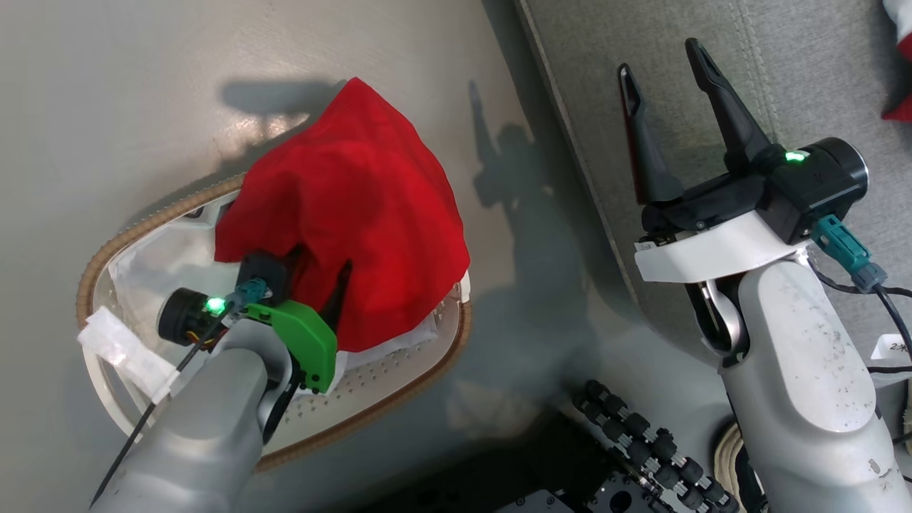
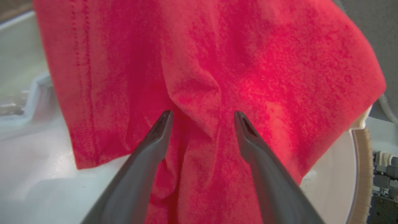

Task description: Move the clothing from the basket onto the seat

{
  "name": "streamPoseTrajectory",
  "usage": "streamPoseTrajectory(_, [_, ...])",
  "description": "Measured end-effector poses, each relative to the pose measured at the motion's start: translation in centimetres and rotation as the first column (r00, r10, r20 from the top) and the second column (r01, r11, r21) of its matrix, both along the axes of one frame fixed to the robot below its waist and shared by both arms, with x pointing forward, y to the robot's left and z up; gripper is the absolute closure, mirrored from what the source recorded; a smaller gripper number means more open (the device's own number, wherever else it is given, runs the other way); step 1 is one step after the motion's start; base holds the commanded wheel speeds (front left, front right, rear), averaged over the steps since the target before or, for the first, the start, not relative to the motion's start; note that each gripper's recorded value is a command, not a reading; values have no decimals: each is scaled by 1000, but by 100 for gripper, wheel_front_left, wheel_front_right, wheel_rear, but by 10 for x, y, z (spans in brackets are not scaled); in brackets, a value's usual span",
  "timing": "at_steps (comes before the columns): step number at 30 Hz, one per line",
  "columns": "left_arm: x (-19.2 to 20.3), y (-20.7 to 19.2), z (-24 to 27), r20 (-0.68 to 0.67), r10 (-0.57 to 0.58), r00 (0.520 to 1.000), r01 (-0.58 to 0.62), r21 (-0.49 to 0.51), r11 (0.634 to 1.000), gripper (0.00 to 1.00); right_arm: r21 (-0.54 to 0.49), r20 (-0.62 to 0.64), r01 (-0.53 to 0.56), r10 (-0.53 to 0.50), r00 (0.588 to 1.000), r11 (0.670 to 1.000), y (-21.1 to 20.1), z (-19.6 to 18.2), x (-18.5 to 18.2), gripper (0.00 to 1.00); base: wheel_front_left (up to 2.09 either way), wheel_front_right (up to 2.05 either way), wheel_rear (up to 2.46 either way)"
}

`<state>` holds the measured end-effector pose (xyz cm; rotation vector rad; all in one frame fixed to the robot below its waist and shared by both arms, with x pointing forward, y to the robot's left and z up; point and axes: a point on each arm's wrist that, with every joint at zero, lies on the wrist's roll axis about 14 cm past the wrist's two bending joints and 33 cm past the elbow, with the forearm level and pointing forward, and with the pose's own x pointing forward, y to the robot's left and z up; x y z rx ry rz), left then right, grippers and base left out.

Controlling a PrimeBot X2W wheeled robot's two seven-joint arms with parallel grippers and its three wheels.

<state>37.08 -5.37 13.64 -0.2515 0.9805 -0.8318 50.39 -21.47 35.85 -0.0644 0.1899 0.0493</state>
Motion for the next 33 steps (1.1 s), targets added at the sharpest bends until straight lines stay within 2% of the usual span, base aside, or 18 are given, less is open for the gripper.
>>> streamPoseTrajectory(9, [-19,-3,-9,-55,-82,995,83,8,997,0,2,-20,-7,7,1000,1000,3,-13,2,0,0,0,0])
streamPoseTrajectory(10, [-21,-4,-8,-56,-92,994,92,7,996,64,0,-18,-10,10,1000,1000,4,-12,2,0,0,0,0])
streamPoseTrajectory(11, [-22,-4,-7,-57,-98,994,99,4,995,100,-2,-15,-12,12,1000,1000,4,-11,2,0,0,0,0])
streamPoseTrajectory(23, [-12,0,4,-41,-101,994,101,-2,995,100,1,20,-9,9,1000,1000,3,8,4,0,0,0,0])
streamPoseTrajectory(26, [-5,-5,18,-19,-79,997,78,-28,997,100,1,31,-3,3,1000,1000,1,17,2,0,0,0,0])
streamPoseTrajectory(33, [-19,-7,59,21,-63,998,64,-67,996,100,11,55,2,-2,998,1000,3,43,-12,0,0,0,0])
